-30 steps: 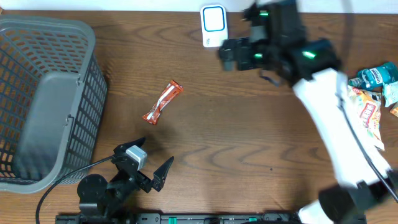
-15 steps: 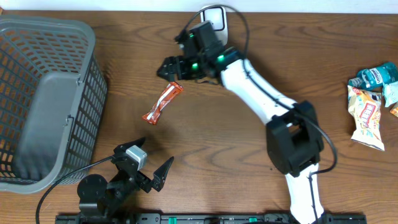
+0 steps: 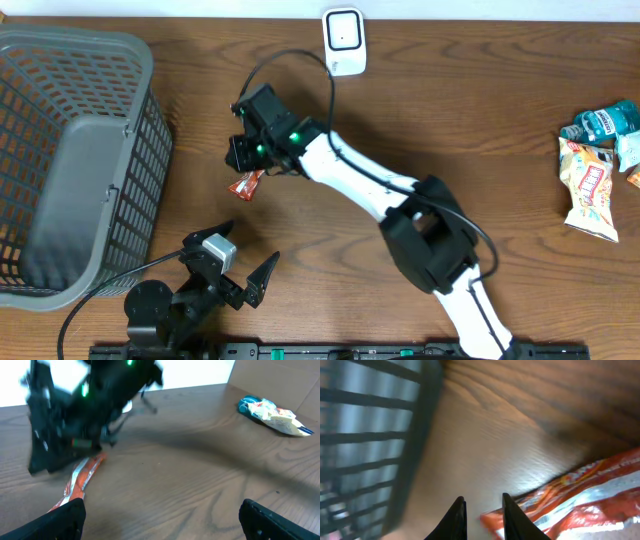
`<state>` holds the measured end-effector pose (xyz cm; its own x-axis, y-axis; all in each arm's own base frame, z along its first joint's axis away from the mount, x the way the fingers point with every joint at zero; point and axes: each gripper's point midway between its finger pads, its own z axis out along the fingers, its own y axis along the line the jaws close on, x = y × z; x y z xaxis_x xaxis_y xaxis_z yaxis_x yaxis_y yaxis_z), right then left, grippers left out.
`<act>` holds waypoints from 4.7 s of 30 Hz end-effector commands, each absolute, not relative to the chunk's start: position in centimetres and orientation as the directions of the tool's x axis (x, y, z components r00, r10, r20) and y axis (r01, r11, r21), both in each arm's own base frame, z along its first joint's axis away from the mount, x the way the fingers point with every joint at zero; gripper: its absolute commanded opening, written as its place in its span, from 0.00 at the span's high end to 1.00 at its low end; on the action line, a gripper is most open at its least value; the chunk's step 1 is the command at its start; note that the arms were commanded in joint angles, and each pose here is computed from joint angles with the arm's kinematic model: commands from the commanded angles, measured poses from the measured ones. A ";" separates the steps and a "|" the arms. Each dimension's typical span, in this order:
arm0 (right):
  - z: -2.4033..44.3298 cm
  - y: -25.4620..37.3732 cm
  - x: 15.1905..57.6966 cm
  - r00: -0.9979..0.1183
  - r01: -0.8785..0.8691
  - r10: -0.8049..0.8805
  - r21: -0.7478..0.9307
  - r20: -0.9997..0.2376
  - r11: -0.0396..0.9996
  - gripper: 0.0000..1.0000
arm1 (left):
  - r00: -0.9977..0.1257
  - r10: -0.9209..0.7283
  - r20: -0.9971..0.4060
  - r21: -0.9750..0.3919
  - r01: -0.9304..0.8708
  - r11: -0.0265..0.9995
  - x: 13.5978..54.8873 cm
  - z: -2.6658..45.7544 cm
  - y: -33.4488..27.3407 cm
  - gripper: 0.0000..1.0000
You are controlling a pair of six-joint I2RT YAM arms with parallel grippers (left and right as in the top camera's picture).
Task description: Scan the item barcode
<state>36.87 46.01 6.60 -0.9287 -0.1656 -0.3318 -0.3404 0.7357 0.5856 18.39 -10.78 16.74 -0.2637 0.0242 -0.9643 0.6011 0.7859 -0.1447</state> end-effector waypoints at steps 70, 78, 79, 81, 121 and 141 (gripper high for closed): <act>31.8 12.5 23.0 -0.898 -0.125 -0.071 0.098 -0.434 0.987 0.01 | -0.249 0.038 -0.968 -0.125 0.608 0.784 18.3 16.8 -10.8 0.02; 28.9 16.0 28.7 -0.887 -0.125 -0.064 0.103 -0.457 0.987 0.01 | -0.249 0.038 -0.968 -0.126 0.607 0.785 18.3 16.8 -10.8 0.02; 27.7 16.6 29.6 -0.895 -0.123 -0.070 0.094 -0.441 0.988 0.01 | -0.249 0.038 -0.968 -0.125 0.608 0.784 18.3 16.8 -10.8 0.02; 25.5 17.6 31.1 -0.906 -0.124 -0.080 0.079 -0.415 0.989 0.01 | -0.249 0.038 -0.968 -0.125 0.608 0.784 18.3 16.8 -10.8 0.02; -1.9 28.5 40.1 -0.931 -0.075 -0.124 -0.154 -0.344 0.985 0.51 | -0.249 0.038 -0.968 -0.125 0.608 0.784 18.3 16.8 -10.8 0.02; -3.8 32.3 37.4 -0.991 -0.136 -0.129 0.325 -0.042 0.936 0.99 | -0.249 0.038 -0.968 -0.125 0.608 0.784 18.3 16.8 -10.8 0.02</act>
